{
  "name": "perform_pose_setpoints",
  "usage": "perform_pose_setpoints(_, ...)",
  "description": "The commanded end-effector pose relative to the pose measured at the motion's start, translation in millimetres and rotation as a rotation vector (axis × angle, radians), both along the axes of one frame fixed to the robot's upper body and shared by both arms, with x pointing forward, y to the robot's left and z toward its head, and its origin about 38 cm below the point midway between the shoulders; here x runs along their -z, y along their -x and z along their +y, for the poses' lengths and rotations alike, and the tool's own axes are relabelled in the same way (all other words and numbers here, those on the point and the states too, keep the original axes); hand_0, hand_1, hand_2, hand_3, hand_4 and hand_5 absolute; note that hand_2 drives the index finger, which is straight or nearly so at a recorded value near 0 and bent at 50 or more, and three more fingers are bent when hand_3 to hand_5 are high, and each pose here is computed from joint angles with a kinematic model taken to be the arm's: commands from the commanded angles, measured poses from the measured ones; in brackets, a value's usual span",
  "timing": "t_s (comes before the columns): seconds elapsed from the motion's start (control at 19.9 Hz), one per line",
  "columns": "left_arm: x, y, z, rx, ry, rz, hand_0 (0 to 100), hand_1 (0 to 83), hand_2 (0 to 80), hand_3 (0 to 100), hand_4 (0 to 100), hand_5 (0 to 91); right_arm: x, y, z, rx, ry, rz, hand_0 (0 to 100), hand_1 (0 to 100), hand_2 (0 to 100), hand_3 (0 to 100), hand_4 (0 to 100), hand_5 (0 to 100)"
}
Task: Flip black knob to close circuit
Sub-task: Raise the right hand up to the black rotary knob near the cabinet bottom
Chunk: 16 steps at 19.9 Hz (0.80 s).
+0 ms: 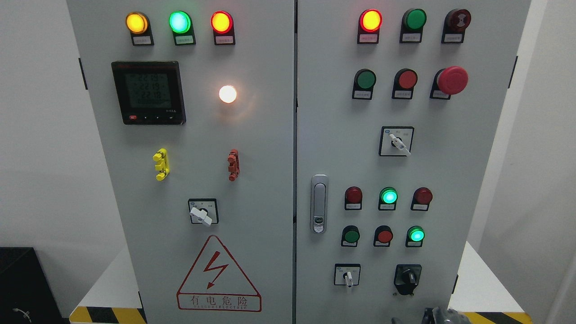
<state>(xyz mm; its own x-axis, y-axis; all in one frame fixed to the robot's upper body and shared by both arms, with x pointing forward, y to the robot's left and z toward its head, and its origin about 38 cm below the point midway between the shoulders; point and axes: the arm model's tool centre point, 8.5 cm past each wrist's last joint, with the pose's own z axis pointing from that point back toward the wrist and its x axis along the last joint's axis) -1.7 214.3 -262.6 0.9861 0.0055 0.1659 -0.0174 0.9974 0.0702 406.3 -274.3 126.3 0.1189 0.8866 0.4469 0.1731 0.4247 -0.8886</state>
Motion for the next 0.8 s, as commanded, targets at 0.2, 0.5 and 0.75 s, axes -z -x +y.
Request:
perform_pose_setpoints(0.2,-0.3,7.1,-0.7,0.043,0.001,0.022,12,55.6,0.0,0,0,0.0,-22.7,-5.6,-2.5,0.025,0.000,-0.036,0,16,82,100,82,81)
perform_pose_setpoints(0.5,-0.3,7.1,-0.8,0.042,0.002,0.022,12,55.6,0.0,0,0,0.0,-30.8,-2.8,-1.5,0.056,0.007,-0.049,0,17,82,100,82,81)
perform_pose_setpoints(0.75,-0.3,7.0,-0.8,0.040,0.002,0.020,12,55.6,0.0,0,0,0.0,-33.8,-1.8,1.4,0.071,0.015,-0.043,0,17,82,100,82,81)
